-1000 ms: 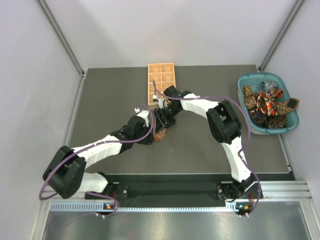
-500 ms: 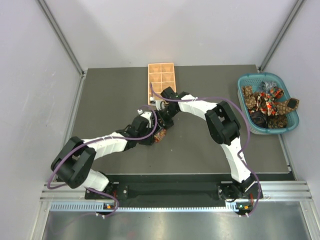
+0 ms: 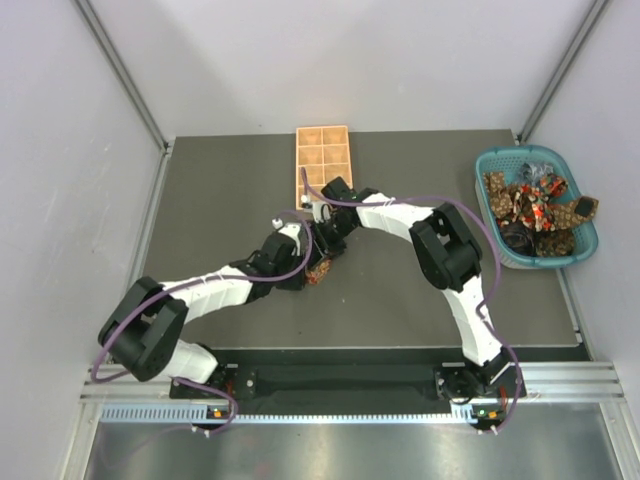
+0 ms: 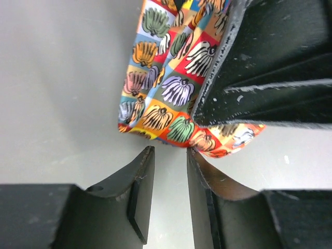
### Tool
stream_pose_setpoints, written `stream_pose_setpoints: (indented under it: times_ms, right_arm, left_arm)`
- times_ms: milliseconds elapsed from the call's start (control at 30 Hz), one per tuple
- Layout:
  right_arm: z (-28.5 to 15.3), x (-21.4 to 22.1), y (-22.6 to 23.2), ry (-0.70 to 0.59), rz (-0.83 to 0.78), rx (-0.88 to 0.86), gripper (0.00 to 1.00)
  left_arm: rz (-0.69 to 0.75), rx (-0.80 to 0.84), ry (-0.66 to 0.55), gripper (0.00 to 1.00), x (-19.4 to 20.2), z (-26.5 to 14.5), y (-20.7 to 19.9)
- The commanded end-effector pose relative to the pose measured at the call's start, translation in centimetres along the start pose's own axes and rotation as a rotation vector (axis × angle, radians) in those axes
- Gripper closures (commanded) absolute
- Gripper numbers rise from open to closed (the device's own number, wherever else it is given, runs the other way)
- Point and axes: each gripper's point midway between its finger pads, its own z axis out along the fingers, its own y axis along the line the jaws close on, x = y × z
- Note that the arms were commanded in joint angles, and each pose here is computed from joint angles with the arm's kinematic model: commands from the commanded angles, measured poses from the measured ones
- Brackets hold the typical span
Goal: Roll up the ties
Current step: Roll the tie, then place the rolled tie into the container
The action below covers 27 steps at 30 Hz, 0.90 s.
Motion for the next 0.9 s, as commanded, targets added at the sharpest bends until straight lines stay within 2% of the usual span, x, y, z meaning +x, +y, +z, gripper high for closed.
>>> stream_pose_setpoints:
  times_ms: [0,133,300,467,533,600,700,733,767,867]
  right_arm:
    - [1.7,1.4,0.9,0.031,-0.025,0.016,0.73]
    - [-0.2,-0.4,2.5,-0.039,-0.031,-0.052,0.83]
    - [-3.7,-2.9,4.0,-0.133,-0.047,-0.091,0.92]
    - [-10.0,-6.2,4.3,-0.279,-0.037,-0.095,0.98]
    - [-13.2,-7.3,3.6,-0.348,-0.013,-0.085,0.99]
    - [-15.6,-8.0,3.2,-0.403,-0.004,-0.081,1.0]
    - [-19.9,-8.8,2.0,-0.501,0.027,-0.057,1.0]
    - [-22.0,-9.2,1.4,-0.543,0.039,-0.046,1.0]
    - [-22.8,-9.2,1.1,-0.56,0.046,-0.042,1.0]
    - [-26.4,-9.5,0.2,-0.614,0.054,-0.008,1.0]
  left_arm:
    - [-0.029,0.002,-0.135,0.63,-3.2,-1.9,-0.3]
    - [-0.058,0.022,-0.213,0.61,-4.9,-4.7,-0.7]
    - [-0.083,0.033,-0.332,0.58,-7.7,-8.6,-1.0]
    - [-0.114,-0.001,-0.408,0.52,-9.6,-10.3,-0.6]
    - [-0.128,-0.015,-0.437,0.42,-10.4,-10.5,-0.4]
    - [-0.133,-0.043,-0.449,0.36,-10.8,-10.2,-0.1]
    - [-0.148,-0.1,-0.476,0.15,-12.4,-9.6,0.4]
    - [-0.163,-0.121,-0.484,0.04,-12.9,-9.4,0.7]
    - [-0.167,-0.143,-0.482,0.01,-13.8,-8.8,0.7]
    - [-0.18,-0.155,-0.474,0.01,-16.2,-7.6,0.9]
